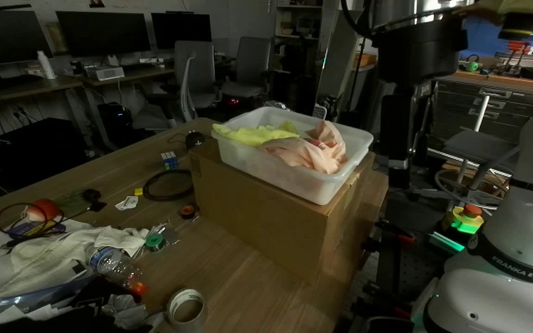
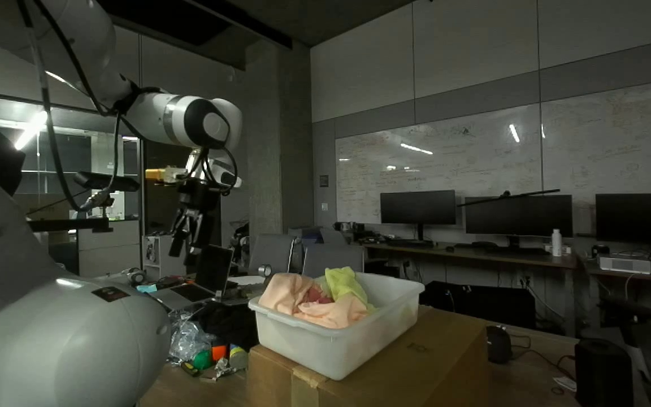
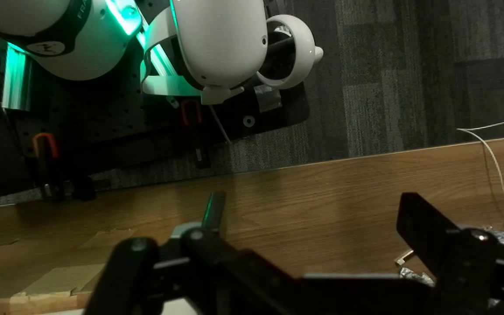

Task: Remove the clothes from the box and put them on the table

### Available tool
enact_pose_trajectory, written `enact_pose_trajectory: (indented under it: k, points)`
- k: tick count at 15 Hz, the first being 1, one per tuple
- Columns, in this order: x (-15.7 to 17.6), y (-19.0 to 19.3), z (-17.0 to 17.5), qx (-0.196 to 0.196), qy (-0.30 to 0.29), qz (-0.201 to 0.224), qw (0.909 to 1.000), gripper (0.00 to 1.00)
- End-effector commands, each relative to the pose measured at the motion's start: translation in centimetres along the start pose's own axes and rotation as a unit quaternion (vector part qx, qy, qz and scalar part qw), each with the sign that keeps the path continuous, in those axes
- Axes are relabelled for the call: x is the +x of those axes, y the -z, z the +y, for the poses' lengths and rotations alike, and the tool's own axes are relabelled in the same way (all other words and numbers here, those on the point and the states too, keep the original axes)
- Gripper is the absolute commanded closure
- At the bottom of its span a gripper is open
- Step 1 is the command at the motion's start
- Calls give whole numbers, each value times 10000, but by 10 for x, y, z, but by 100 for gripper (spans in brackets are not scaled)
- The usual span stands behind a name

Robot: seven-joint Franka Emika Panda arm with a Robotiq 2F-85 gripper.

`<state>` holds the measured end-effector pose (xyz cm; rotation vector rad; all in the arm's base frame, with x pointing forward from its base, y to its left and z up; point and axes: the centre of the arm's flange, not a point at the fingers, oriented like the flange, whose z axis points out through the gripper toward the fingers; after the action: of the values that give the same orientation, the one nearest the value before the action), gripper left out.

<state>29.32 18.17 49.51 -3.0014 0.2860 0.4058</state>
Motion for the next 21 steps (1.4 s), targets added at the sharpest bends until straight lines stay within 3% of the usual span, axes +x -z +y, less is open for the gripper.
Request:
enact_pose_trajectory:
  k: [1, 5, 7, 11, 16, 21]
  points:
    - [0, 0, 0, 0, 0, 0, 10000, 0]
    - [21, 29, 10, -326, -250, 510, 9979, 0]
    - [35, 50, 21, -420, -471, 970, 9933, 0]
    - [65, 76, 45, -504, -654, 1422, 9864, 0]
    - [108, 67, 71, -297, -703, 1117, 9908, 0]
    - [150, 33, 90, -771, -265, 450, 9957, 0]
